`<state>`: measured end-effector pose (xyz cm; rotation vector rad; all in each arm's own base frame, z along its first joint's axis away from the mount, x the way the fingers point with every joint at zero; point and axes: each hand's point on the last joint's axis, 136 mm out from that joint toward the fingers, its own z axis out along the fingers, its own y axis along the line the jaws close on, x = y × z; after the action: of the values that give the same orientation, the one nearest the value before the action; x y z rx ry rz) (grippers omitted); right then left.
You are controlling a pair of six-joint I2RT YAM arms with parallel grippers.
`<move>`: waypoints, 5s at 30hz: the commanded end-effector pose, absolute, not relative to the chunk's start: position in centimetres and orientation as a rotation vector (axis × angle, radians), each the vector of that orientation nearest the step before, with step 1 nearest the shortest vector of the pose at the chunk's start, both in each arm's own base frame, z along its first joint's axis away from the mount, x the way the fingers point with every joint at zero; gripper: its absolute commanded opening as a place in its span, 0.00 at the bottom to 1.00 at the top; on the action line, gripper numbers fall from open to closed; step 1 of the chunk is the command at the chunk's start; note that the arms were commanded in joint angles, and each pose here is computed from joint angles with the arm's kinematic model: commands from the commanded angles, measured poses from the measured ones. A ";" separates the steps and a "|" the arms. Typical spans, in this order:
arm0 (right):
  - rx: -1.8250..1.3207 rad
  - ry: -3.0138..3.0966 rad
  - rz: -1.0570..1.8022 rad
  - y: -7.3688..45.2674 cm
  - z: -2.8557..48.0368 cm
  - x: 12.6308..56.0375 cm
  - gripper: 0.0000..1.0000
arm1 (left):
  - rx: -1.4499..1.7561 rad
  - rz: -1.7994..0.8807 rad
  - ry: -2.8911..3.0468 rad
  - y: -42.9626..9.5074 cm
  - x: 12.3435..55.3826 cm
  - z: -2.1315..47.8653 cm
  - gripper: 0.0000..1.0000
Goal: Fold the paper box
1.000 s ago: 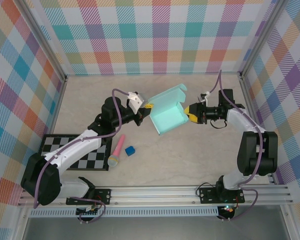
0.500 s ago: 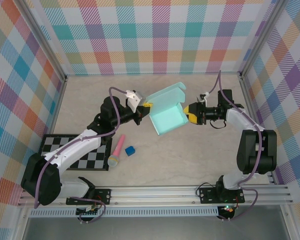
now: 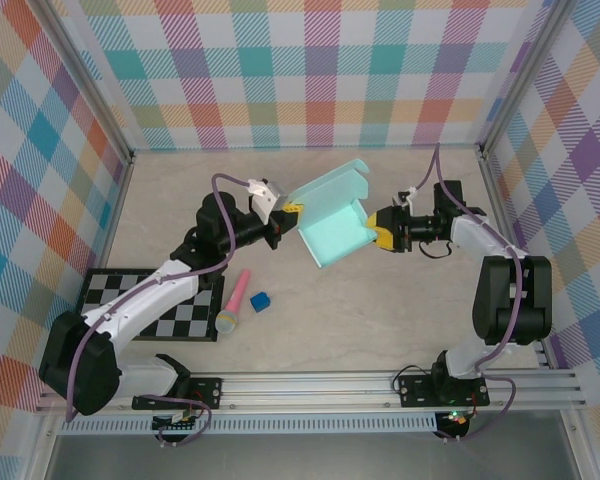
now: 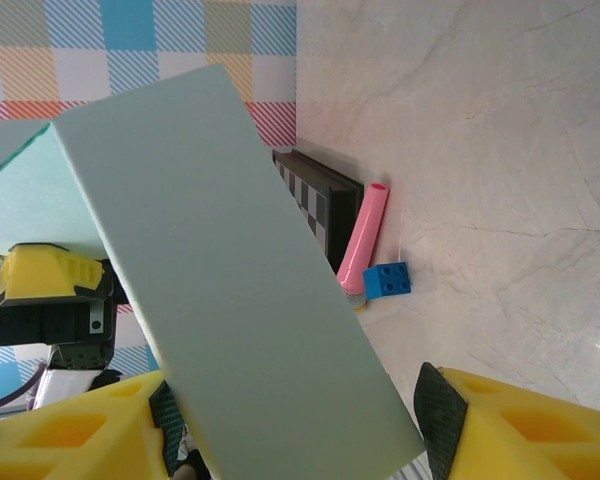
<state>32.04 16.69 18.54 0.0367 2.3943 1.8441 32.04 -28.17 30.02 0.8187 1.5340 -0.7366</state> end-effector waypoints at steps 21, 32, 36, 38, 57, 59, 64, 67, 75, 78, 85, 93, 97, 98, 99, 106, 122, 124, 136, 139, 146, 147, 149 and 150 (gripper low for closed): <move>-0.109 2.343 1.942 18.4 20.1 30.9 0.46 | 0.785 -0.772 1.465 -28.6 32.9 32.6 0.00; -0.134 2.400 1.909 19.7 19.2 30.7 0.43 | 0.781 -0.795 1.458 -29.0 32.9 32.6 0.00; -0.140 2.450 1.845 20.0 18.5 30.7 0.40 | 0.777 -0.798 1.458 -29.0 33.0 32.7 0.00; -0.140 2.474 1.801 20.0 18.1 30.8 0.39 | 0.774 -0.802 1.459 -29.0 33.0 32.7 0.00; -0.188 2.694 1.346 20.3 13.9 30.4 0.38 | 0.784 -0.846 1.469 -30.2 33.0 32.4 0.00; -0.198 2.660 1.370 20.6 14.6 30.5 0.43 | 0.791 -0.830 1.477 -30.1 33.0 31.9 0.00; -0.188 2.556 1.434 20.4 17.1 31.2 0.58 | 0.815 -0.742 1.517 -29.5 33.5 29.7 0.00; -0.178 2.503 1.427 19.6 18.6 31.6 0.61 | 0.845 -0.715 1.558 -29.3 33.6 27.7 0.00; -0.101 2.511 1.176 16.1 18.7 31.7 0.65 | 0.909 -0.664 1.639 -29.4 34.4 23.3 0.00; -0.052 2.554 1.019 14.4 17.4 31.8 0.66 | 0.943 -0.654 1.654 -29.8 34.8 21.9 0.00; -0.049 2.610 0.897 13.2 15.1 31.4 0.68 | 0.978 -0.641 1.679 -30.8 36.4 19.6 0.00; -0.075 2.511 0.820 12.5 15.6 31.8 0.67 | 1.128 -0.687 1.667 -32.0 36.3 17.1 0.00; -0.175 2.371 0.785 12.7 17.5 34.0 0.68 | 1.154 -0.724 1.706 -31.6 37.4 15.5 0.00; -0.157 2.333 0.779 12.4 18.1 34.9 0.69 | 1.146 -0.718 1.717 -31.6 38.0 15.3 0.04; -0.128 2.289 0.800 12.2 18.8 35.7 0.70 | 1.131 -0.712 1.723 -31.5 38.7 15.3 0.09; 0.286 2.174 0.962 8.1 22.3 39.0 1.00 | 1.032 -0.646 1.737 -30.1 41.6 15.8 0.37; 0.424 2.499 1.073 8.9 22.1 43.8 1.00 | 0.081 -0.873 2.058 -22.9 38.7 24.3 1.00; 0.440 2.565 1.157 10.5 21.4 44.2 1.00 | -0.007 -0.922 2.168 -23.0 37.8 23.3 1.00; 0.704 2.579 1.547 15.8 17.7 43.4 1.00 | -0.780 -1.281 2.239 -24.7 41.0 16.1 0.99; 0.755 2.613 1.565 16.5 16.3 42.8 1.00 | -0.831 -1.291 2.240 -25.2 42.1 15.6 0.94; 0.810 2.597 1.623 17.4 15.4 42.6 0.91 | -0.873 -1.357 2.246 -26.4 42.9 14.7 0.81; 0.806 2.599 1.625 17.6 15.5 42.7 0.90 | -0.869 -1.354 2.249 -26.5 43.0 14.6 0.80; 0.791 2.605 1.627 17.9 15.4 42.9 0.88 | -0.853 -1.351 2.260 -26.6 43.2 14.5 0.78; 0.791 2.613 1.625 18.1 15.3 43.0 0.87 | -0.844 -1.352 2.264 -26.8 43.4 14.4 0.77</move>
<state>42.37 17.27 14.46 0.8220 2.6297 1.5755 41.98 -26.43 12.99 -0.8579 2.3062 -1.2918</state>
